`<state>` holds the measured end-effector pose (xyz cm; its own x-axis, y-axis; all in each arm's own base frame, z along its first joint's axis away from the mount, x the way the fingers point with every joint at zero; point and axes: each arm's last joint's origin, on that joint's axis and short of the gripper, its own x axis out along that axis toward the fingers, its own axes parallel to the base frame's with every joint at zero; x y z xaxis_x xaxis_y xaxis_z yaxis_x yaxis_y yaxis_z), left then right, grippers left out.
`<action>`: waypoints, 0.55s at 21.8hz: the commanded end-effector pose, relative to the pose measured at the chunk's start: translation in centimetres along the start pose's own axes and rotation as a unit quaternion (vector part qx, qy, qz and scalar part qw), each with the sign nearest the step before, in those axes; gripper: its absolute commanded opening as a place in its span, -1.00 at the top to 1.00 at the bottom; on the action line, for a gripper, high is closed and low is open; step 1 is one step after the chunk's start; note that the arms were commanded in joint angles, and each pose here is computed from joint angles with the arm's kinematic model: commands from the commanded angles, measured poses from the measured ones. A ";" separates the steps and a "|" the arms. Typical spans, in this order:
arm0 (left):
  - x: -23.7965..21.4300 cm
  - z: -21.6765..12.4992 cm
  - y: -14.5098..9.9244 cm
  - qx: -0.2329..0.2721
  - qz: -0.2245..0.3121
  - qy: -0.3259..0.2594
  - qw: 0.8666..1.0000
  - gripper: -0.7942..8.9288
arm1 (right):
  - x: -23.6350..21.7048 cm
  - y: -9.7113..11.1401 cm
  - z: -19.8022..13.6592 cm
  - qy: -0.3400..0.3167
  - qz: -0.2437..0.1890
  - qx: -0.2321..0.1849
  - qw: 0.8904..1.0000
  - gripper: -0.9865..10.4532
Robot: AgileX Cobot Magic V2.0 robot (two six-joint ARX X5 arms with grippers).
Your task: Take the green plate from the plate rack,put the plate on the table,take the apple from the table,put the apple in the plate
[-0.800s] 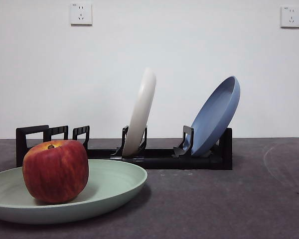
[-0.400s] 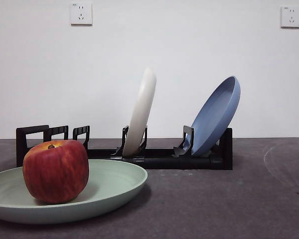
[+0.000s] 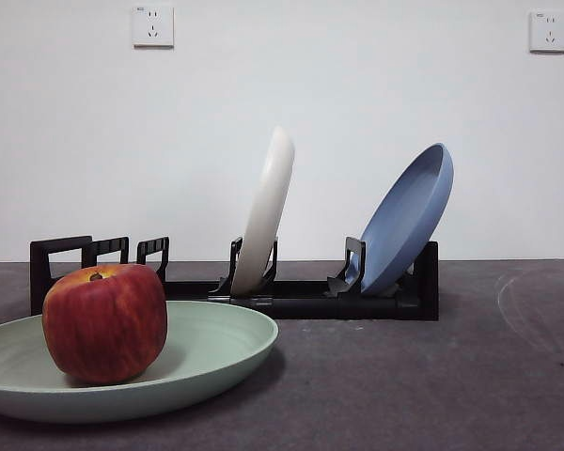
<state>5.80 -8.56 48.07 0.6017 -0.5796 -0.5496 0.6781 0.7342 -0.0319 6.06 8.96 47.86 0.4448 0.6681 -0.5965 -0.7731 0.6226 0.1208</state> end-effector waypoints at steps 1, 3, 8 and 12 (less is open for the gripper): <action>0.0 0.1 0.0 0.005 0.000 -0.004 1.000 0.84 | 0.3 0.0 -0.2 0.017 -0.003 0.000 1.000 0.83; 0.3 0.2 -0.1 0.006 0.001 0.000 1.000 0.84 | 0.4 0.0 -0.1 0.019 -0.005 0.000 1.000 0.83; 1.2 0.5 -0.4 0.009 0.003 0.013 1.000 0.84 | 0.7 0.0 0.0 0.022 -0.008 0.000 1.000 0.83; 1.9 0.8 -0.3 0.004 0.014 0.020 1.000 0.84 | 0.7 0.0 0.0 0.022 -0.008 0.000 1.000 0.83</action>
<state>7.09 -10.35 47.52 0.5936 -0.5418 -0.5951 0.6655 0.7462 -0.0155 6.45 9.50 47.70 0.4451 0.6548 -0.6108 -0.7686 0.6294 0.1147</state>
